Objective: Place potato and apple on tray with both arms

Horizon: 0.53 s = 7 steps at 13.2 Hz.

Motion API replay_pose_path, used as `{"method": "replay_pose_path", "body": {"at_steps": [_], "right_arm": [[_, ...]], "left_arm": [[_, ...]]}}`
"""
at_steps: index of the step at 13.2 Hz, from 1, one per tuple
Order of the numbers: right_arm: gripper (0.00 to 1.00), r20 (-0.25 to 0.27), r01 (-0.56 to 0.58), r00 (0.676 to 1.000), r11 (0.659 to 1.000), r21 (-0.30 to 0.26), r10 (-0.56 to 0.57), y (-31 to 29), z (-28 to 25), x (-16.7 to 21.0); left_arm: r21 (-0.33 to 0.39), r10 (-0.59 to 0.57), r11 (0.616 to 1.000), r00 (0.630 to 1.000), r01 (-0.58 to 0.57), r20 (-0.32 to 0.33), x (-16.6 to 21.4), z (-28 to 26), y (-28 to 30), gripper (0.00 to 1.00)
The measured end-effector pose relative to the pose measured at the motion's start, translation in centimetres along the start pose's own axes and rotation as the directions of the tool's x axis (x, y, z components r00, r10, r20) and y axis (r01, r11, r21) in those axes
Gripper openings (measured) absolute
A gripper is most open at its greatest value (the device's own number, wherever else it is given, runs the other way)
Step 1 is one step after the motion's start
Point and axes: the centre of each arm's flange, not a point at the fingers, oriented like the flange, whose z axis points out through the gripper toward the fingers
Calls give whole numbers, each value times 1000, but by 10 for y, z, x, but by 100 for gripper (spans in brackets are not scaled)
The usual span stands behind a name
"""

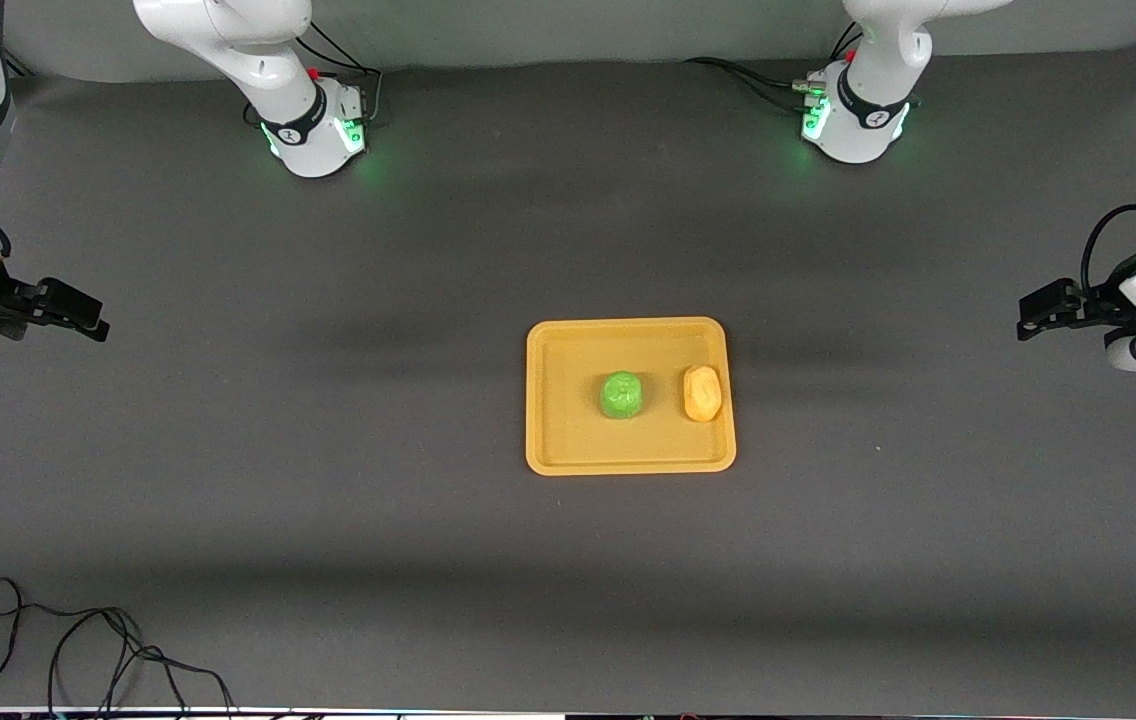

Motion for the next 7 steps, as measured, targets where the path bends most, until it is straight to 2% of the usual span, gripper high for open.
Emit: {"method": "replay_pose_path", "body": {"at_steps": [7], "right_arm": [[100,17,9,1000,1000,1,-9,-3,-4,-5]], "left_arm": [[-1,0,1000,1000,0,3,1,2,0,100]]}}
